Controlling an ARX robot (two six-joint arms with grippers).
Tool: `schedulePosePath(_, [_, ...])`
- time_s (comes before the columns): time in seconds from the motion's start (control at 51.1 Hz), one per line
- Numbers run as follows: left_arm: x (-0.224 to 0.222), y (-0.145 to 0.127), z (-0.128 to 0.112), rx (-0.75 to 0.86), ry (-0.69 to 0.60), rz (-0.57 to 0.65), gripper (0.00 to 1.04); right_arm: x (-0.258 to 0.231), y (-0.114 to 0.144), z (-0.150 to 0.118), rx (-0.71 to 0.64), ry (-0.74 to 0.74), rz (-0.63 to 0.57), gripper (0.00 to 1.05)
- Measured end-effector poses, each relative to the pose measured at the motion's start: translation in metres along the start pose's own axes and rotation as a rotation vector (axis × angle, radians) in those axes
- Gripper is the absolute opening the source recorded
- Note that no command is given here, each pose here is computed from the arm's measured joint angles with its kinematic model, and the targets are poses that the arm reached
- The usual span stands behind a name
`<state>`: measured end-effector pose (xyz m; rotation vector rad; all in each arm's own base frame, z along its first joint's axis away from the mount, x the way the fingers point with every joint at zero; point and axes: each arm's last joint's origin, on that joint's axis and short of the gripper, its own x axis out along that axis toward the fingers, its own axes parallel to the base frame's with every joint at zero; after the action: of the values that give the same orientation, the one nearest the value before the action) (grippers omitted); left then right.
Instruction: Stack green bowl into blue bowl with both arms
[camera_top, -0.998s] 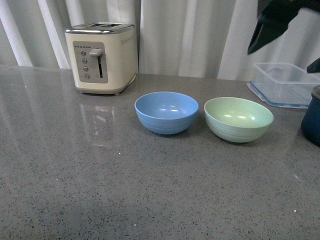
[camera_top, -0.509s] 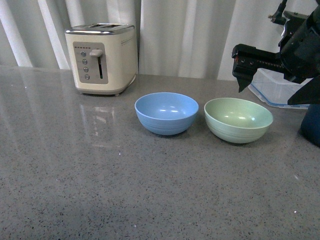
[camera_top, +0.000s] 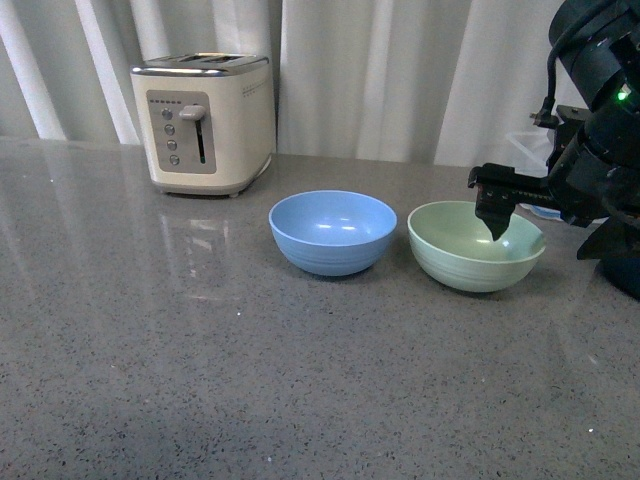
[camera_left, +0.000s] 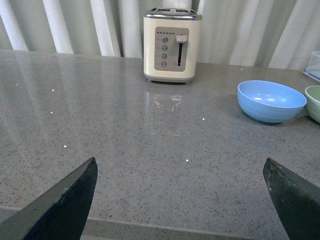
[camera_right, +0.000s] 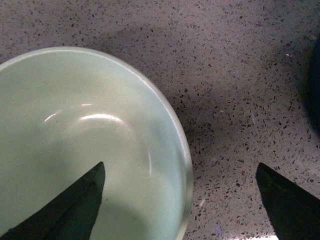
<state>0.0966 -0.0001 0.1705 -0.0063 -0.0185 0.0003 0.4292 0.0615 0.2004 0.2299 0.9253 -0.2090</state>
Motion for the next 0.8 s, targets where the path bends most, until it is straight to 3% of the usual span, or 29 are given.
schedulePosePath(0.117, [0.0, 0.0, 0.0, 0.0, 0.0, 0.0, 0.98, 0.006, 0.0, -0.002, -0.001, 0.009, -0.01, 0.67])
schedulePosePath(0.196, [0.0, 0.0, 0.0, 0.0, 0.0, 0.0, 0.98, 0.008, 0.0, -0.002, -0.001, 0.014, -0.012, 0.51])
schedulePosePath(0.528, [0.0, 0.0, 0.0, 0.0, 0.0, 0.0, 0.98, 0.007, -0.003, -0.001, 0.011, 0.011, -0.018, 0.01])
schedulePosePath(0.802, [0.0, 0.0, 0.0, 0.0, 0.0, 0.0, 0.98, -0.016, -0.007, 0.015, 0.029, -0.028, 0.015, 0.01])
